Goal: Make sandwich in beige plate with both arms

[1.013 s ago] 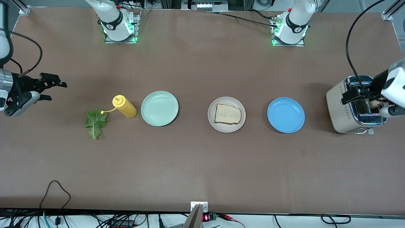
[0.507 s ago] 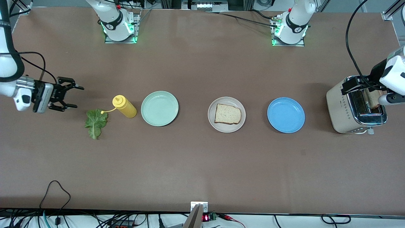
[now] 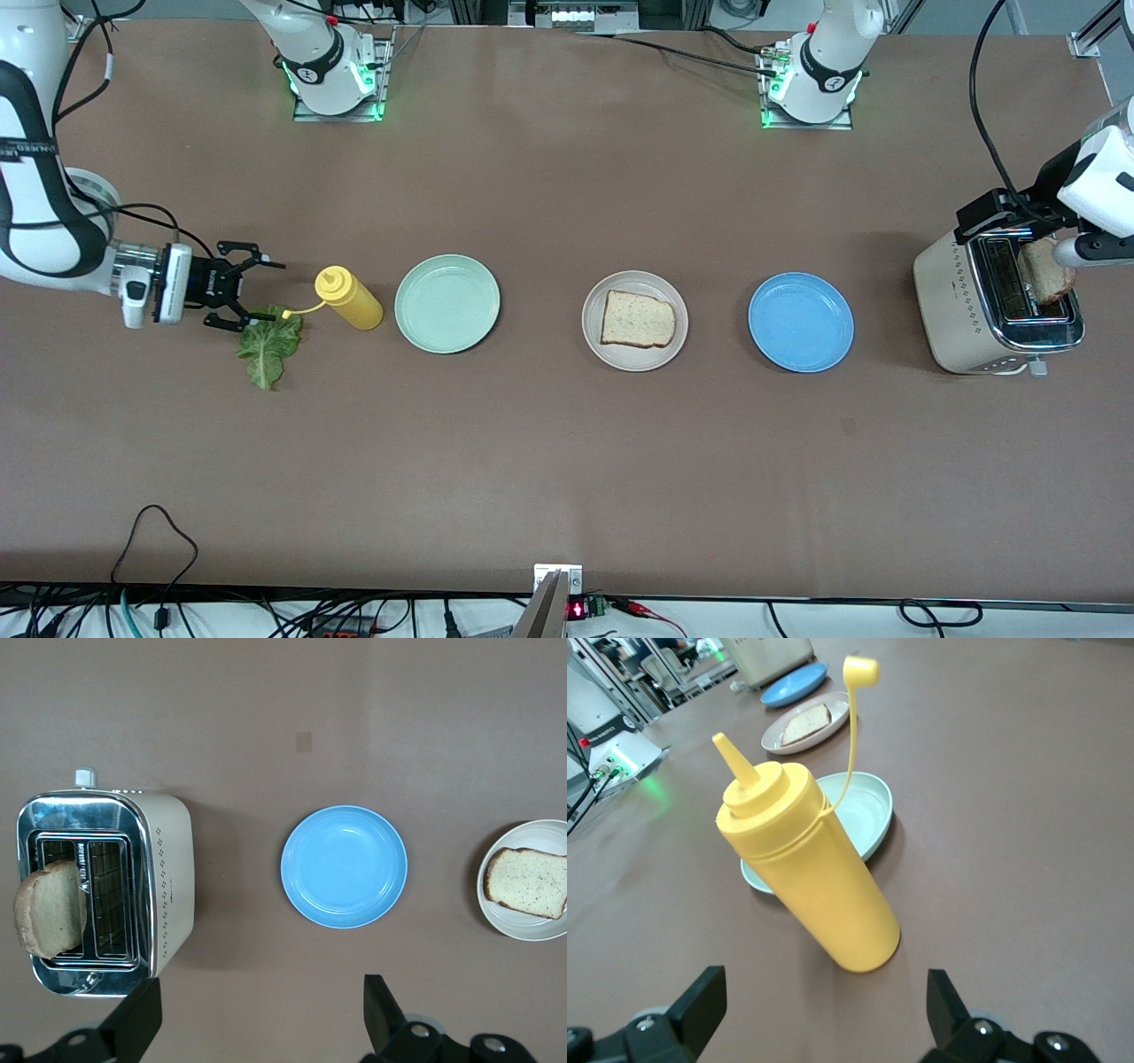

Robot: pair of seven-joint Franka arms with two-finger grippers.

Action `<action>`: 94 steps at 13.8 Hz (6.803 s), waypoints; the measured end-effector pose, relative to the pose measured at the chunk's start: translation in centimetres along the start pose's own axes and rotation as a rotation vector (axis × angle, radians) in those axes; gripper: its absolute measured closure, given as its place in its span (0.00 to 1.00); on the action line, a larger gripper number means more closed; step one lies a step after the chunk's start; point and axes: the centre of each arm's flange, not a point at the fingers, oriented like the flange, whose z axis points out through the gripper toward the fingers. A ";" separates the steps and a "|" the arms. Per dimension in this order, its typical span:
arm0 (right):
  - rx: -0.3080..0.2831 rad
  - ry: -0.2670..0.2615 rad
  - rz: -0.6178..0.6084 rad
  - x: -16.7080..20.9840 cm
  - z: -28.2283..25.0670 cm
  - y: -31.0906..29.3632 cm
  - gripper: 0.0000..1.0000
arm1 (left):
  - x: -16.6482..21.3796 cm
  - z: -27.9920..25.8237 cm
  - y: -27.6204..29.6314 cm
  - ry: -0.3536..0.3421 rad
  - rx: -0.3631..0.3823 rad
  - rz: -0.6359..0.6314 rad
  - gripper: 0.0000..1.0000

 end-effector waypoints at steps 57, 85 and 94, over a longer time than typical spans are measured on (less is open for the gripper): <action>-0.477 -0.959 -0.097 37.9 45.1 -20.5 0.45 | 0.5 -0.4 -0.7 0.001 0.009 0.044 0.00; 0.027 -0.544 -0.128 31.6 10.3 -0.8 0.45 | 0.0 0.5 -2.4 -0.055 0.006 0.013 0.00; 0.207 -0.058 -0.349 11.3 7.9 3.6 0.45 | 0.0 0.5 -2.5 -0.057 0.006 0.011 0.00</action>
